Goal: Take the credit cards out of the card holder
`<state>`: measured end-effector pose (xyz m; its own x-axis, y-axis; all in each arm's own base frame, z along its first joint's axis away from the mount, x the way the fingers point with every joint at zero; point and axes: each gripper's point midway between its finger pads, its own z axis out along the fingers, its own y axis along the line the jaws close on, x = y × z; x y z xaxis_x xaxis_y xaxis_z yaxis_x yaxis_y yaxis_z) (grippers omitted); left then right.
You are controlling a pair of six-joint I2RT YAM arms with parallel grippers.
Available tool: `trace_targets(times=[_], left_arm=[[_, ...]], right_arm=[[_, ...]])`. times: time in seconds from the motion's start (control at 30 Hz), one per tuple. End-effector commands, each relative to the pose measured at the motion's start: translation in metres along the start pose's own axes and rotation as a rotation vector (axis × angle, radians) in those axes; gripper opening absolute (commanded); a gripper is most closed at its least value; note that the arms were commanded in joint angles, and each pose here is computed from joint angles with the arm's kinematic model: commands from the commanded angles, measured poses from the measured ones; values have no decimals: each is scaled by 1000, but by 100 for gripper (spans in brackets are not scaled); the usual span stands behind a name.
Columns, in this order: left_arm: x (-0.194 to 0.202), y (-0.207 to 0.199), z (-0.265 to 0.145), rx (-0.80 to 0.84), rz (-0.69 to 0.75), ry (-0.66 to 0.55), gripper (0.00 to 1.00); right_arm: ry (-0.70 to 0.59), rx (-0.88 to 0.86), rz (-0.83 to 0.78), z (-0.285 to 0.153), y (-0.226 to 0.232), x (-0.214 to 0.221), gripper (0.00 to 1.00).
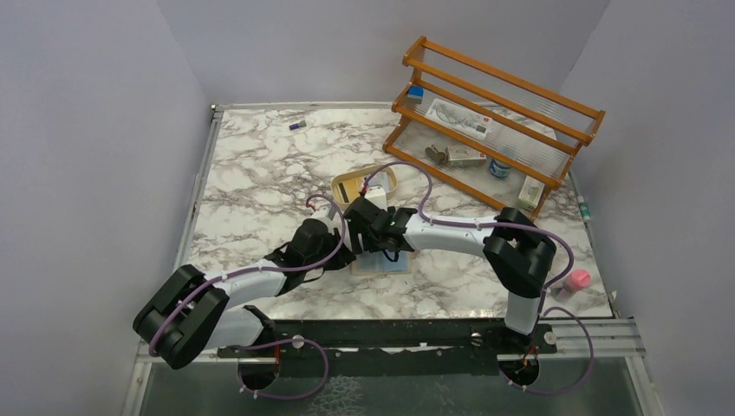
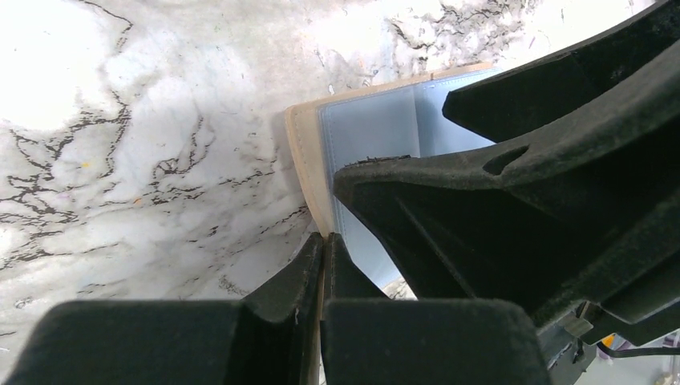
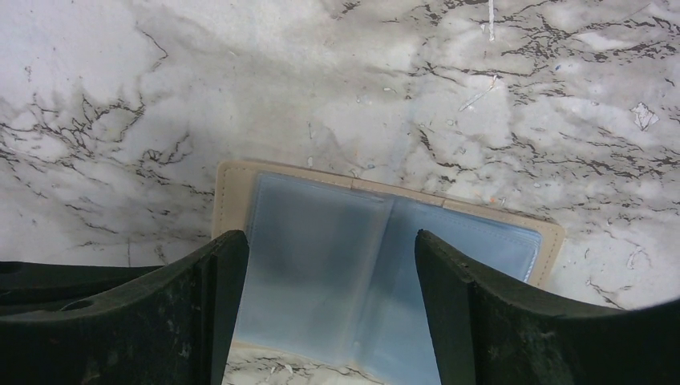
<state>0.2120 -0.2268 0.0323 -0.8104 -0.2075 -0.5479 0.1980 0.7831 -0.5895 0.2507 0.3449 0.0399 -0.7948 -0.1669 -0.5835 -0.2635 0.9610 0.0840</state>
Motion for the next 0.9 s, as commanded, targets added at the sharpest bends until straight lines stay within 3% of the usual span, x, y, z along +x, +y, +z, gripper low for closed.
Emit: trace_targets(times=[0.0, 0.5, 0.87], left_arm=[[-7, -4, -2, 14, 7, -39, 0], [-6, -4, -3, 17, 9, -37, 0], [-7, -2, -4, 8, 10, -43, 0]], right_arm=[[3, 53, 1, 8, -8, 10, 81], [-30, -11, -8, 16, 13, -4, 81], [29, 104, -77, 28, -11, 18, 82]])
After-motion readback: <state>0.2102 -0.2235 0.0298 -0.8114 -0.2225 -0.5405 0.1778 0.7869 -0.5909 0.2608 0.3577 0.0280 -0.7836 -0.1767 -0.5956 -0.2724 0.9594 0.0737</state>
